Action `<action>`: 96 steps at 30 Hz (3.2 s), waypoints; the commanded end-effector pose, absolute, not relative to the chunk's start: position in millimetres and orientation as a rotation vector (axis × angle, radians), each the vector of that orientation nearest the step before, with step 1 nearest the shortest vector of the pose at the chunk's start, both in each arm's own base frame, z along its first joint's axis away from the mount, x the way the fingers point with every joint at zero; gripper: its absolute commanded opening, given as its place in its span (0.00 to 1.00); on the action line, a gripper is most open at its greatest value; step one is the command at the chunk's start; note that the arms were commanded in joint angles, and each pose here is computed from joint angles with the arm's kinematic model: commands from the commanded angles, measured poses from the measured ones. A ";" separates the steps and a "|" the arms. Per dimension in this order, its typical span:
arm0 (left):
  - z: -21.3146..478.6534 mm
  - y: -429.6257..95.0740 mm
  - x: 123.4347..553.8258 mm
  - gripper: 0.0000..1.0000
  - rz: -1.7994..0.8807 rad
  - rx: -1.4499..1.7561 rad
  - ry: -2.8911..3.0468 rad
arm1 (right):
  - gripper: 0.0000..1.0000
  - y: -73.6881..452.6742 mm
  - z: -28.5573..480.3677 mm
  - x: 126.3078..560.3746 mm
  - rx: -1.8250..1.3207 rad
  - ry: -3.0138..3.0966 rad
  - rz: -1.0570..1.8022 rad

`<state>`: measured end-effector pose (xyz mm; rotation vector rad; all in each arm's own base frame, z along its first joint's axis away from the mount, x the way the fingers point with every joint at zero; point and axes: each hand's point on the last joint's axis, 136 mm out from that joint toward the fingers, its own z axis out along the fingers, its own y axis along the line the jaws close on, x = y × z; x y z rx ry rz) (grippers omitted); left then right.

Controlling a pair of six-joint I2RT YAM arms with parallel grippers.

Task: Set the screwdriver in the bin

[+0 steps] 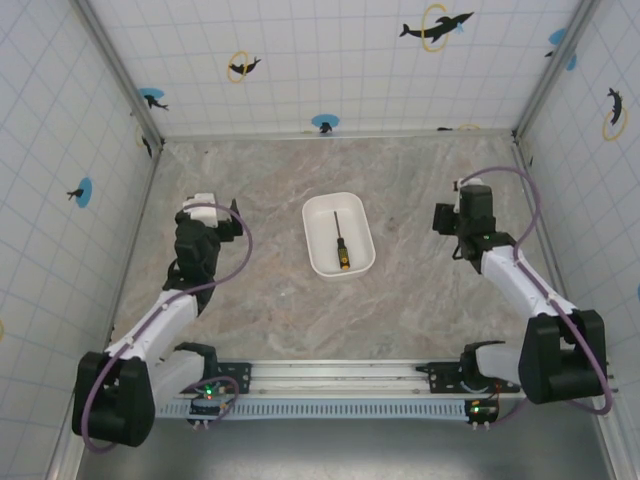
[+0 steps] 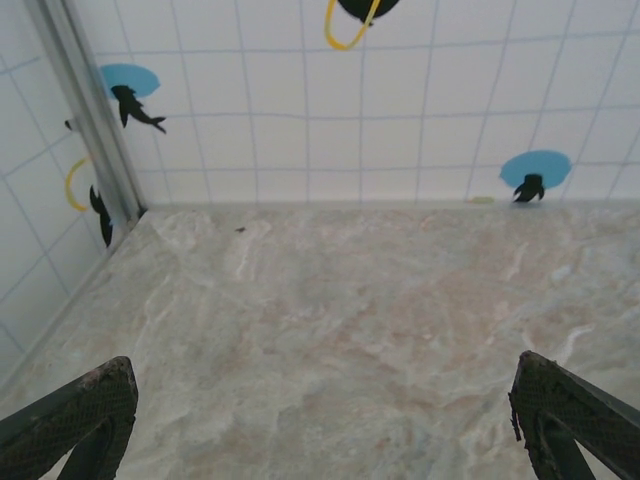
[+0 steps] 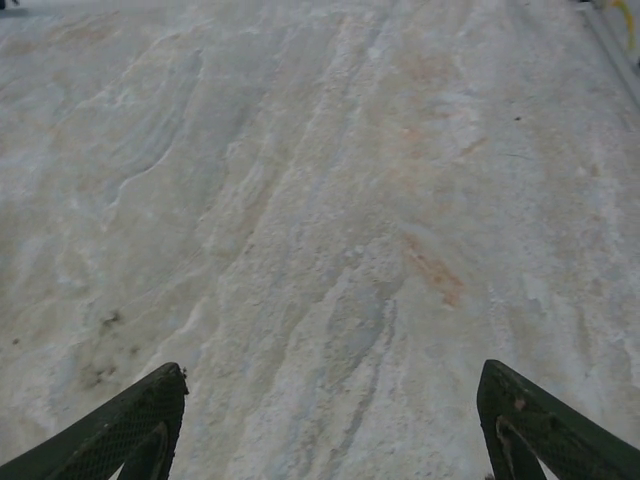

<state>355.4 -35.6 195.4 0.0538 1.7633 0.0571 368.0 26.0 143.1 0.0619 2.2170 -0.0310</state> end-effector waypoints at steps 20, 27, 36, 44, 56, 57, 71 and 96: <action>153.1 -4.1 364.2 0.97 0.111 0.023 1.698 | 0.82 -33.4 159.3 364.4 0.193 1.757 -0.104; 144.1 4.2 366.1 0.97 0.146 -0.020 1.688 | 0.83 -33.7 146.8 361.2 0.215 1.718 -0.085; 129.0 2.8 378.1 0.97 0.123 0.000 1.719 | 0.83 -35.6 132.5 371.6 0.240 1.734 -0.083; 125.1 7.2 379.6 0.97 0.115 -0.018 1.737 | 0.85 -34.8 119.8 378.7 0.241 1.772 -0.097; 125.0 7.5 376.7 0.97 0.118 -0.018 1.716 | 0.99 -30.5 119.3 381.8 0.220 1.787 -0.134; 124.0 7.2 377.2 0.97 0.116 -0.018 1.724 | 0.99 -30.7 119.2 381.7 0.221 1.787 -0.134; 124.5 7.3 377.4 0.98 0.114 -0.019 1.722 | 0.99 -30.2 119.8 382.2 0.219 1.786 -0.131; 124.1 6.8 376.9 0.98 0.115 -0.016 1.723 | 0.99 -30.0 119.5 382.0 0.219 1.788 -0.136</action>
